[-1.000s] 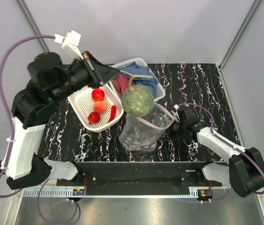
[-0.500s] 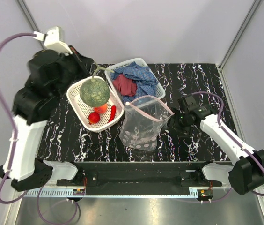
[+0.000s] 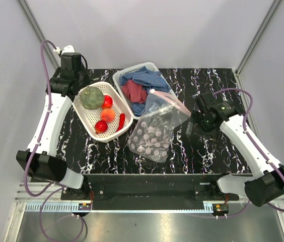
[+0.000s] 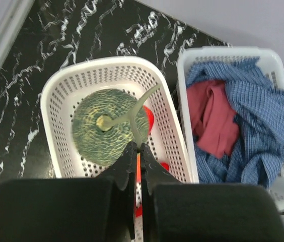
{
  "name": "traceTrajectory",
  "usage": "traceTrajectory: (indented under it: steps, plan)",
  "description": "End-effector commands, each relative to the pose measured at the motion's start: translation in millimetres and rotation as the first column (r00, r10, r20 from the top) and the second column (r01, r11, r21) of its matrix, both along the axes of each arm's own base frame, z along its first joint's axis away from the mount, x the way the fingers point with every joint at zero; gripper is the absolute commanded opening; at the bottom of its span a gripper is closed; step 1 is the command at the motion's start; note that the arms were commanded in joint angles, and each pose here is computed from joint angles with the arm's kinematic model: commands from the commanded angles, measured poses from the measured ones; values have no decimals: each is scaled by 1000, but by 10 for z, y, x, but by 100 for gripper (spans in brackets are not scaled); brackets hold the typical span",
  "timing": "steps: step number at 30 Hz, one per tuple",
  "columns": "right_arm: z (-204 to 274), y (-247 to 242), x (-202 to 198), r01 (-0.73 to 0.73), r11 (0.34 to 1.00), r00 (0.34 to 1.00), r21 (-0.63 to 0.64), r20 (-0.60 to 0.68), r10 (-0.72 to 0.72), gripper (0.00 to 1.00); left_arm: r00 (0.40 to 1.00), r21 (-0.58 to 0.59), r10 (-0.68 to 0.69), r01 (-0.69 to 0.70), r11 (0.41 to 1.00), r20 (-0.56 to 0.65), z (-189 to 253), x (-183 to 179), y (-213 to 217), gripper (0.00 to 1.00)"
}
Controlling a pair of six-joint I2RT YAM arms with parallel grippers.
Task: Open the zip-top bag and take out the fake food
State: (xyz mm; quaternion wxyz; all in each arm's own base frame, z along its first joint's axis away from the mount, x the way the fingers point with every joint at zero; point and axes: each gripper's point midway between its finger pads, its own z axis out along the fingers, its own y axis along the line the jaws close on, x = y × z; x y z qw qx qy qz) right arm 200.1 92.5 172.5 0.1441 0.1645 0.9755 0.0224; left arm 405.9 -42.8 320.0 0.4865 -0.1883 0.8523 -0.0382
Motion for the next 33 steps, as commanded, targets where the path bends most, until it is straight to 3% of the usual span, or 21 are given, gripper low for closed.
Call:
traceTrajectory:
  steps: [1,9,10,11,12,14,15,16,18,21,26,31,33]
  plan:
    - [112,-169,-234,28,998,998,-53,-52,-31,100,990,-27,58,-55,998,127,209,315,231,0]
    - [175,-83,-207,-12,1000,998,-17,-62,11,100,997,-70,78,-79,994,-17,-384,457,272,0]
    - [169,-58,-198,-21,1000,997,-8,-69,20,100,996,-74,81,-83,994,-38,-456,440,268,5]
    - [189,-35,-181,-29,1000,997,2,-65,29,100,996,-84,77,-81,993,-46,-482,426,250,17]
    - [198,-7,-176,-41,999,997,15,-66,42,100,996,-82,78,-82,993,-51,-494,411,254,46]
    - [270,67,-123,-59,997,997,51,-44,61,100,994,-85,95,-99,991,-47,-463,344,271,60]
    - [308,131,-123,-75,993,996,86,-38,79,100,994,-93,104,-107,990,-42,-441,322,270,73]
    - [371,206,-92,-94,987,995,128,-7,95,100,995,-104,96,-99,990,-34,-383,281,214,98]
    - [470,335,-75,-132,970,991,203,36,127,100,996,-105,84,-83,991,-1,-210,184,94,99]
    - [558,484,-40,-173,943,983,283,101,150,100,999,-127,-31,37,991,45,17,-89,-446,99]
    - [552,625,-49,-210,908,975,363,144,167,100,972,-243,-231,236,941,48,-8,-765,-1240,99]
    - [830,817,-26,-289,826,933,485,336,129,100,885,-355,-443,464,811,145,124,-1597,-1808,99]
    - [1091,907,-44,-330,767,903,550,421,87,100,827,-414,-516,561,717,226,235,-1815,-1986,99]
